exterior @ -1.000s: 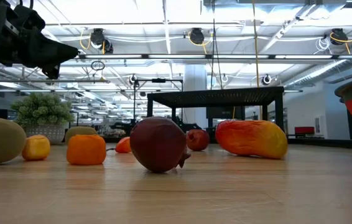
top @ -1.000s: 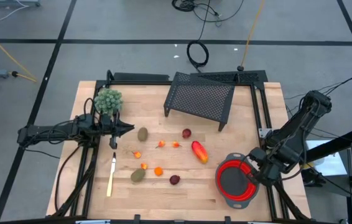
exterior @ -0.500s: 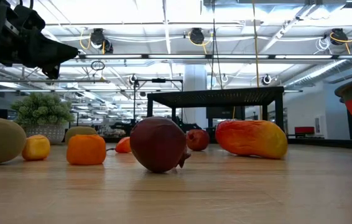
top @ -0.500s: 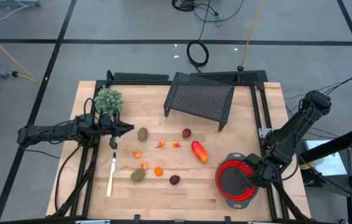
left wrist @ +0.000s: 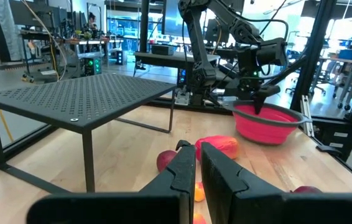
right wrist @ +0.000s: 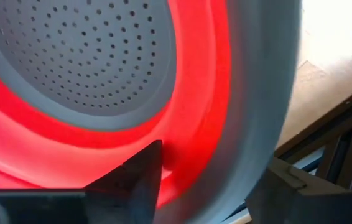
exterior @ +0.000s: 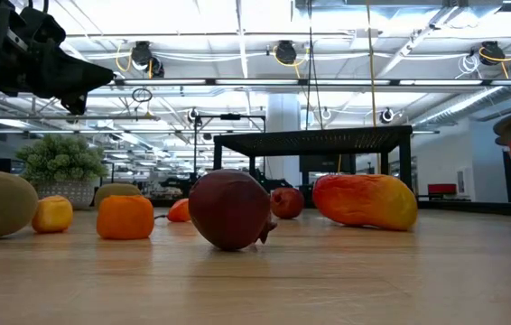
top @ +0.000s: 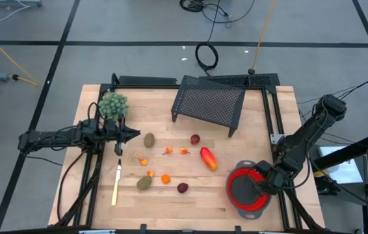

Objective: Pick & Place Fruit
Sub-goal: Put the red strainer bowl on the shelf

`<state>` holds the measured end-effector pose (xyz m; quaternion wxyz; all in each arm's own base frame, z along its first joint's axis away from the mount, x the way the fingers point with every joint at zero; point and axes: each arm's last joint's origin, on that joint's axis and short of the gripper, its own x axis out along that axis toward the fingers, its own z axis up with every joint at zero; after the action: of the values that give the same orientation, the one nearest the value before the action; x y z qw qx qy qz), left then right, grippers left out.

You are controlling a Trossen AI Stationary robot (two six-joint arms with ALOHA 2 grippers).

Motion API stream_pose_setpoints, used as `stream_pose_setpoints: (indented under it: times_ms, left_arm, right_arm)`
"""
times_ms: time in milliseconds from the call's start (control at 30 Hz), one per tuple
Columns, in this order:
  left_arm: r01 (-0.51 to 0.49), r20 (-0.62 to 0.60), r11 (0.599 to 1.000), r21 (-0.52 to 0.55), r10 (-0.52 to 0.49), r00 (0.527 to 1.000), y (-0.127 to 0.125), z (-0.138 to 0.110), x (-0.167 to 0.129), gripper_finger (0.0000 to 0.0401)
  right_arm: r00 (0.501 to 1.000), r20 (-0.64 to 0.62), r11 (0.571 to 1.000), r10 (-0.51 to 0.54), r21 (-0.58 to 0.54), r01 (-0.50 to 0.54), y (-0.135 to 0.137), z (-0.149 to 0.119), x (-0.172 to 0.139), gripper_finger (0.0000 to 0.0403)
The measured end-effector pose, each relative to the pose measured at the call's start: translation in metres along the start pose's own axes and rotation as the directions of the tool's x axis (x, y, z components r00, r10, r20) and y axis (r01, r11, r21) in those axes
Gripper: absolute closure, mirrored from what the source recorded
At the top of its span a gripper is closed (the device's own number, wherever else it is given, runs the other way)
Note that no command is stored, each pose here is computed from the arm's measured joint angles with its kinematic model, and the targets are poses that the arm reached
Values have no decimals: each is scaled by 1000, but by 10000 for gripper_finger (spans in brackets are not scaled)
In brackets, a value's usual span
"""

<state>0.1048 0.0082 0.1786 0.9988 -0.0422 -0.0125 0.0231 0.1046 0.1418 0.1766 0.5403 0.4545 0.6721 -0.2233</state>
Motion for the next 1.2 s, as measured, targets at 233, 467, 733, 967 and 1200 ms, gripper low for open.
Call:
stream_pose_setpoints:
  times_ms: [233, 467, 733, 967, 1200]
  left_arm:
    - [0, 0, 1000, 0, 0, 1000, 0, 0, 0, 375]
    - [0, 0, 1000, 0, 0, 1000, 0, 0, 0, 375]
    - [0, 0, 1000, 0, 0, 1000, 0, 0, 0, 375]
    - [1, 13, 999, -41, -1, 1000, 0, 1, 0, 375]
    - [24, 78, 976, -217, -7, 997, -1, 7, 0, 375]
  right_arm:
    - [1000, 6, 1000, -3, 3, 3, 0, 1, 0, 319]
    - [1000, 19, 1000, 17, 4, -17, 1, 1, -1, 393]
    - [954, 85, 951, 288, -141, -275, 13, -3, -16, 400]
    - [779, 231, 790, 583, -384, -478, 20, -2, -44, 401]
    - [572, 352, 652, 741, -582, -486, 26, 6, -69, 401]
